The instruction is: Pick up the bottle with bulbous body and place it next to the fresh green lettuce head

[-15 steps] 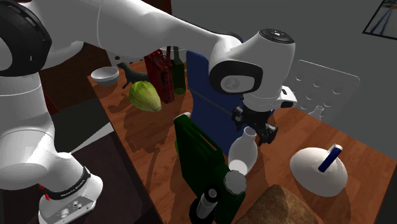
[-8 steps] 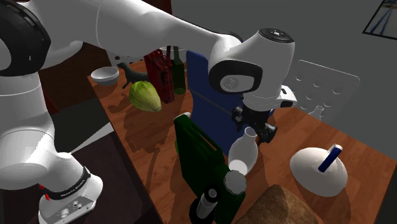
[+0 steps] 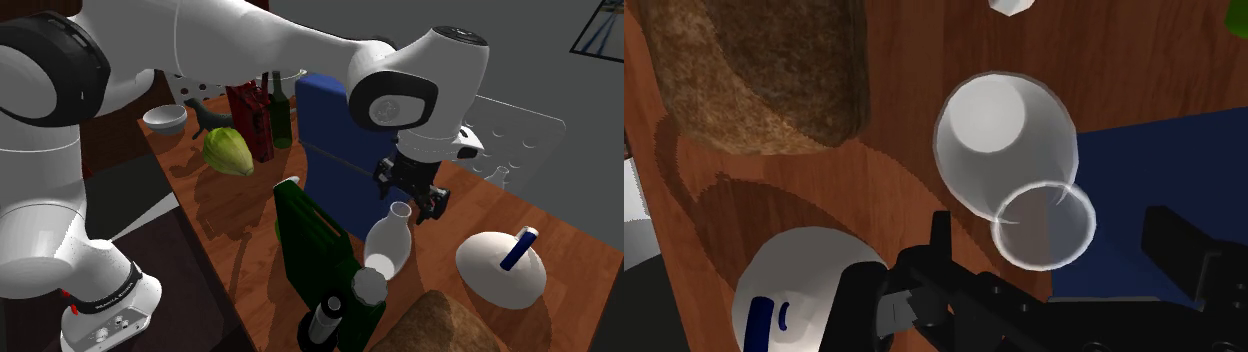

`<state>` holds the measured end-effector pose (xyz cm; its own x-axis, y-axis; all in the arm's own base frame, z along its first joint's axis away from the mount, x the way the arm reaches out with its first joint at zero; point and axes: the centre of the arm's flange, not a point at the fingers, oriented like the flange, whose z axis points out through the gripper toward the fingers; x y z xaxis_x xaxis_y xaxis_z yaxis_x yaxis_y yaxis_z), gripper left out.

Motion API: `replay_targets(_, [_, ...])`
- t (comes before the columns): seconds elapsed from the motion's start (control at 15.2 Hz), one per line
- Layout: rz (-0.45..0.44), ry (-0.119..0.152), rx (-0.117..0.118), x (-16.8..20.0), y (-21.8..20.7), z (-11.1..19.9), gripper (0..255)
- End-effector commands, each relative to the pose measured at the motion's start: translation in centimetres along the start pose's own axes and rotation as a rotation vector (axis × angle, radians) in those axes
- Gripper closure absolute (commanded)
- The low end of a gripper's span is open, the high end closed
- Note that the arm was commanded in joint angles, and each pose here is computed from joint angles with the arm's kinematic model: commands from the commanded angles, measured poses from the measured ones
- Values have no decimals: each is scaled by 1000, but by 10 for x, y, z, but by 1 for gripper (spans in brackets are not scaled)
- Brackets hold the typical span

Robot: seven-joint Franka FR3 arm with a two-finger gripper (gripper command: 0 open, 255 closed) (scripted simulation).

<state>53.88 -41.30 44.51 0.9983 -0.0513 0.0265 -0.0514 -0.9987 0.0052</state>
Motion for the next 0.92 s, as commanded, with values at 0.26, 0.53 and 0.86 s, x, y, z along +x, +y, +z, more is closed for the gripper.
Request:
replay_targets(0.26, [-11,8,7,9,-9,27,0])
replay_targets(0.53, [-11,8,7,9,-9,27,0])
replay_targets(0.86, [-11,8,8,4,-6,30,255])
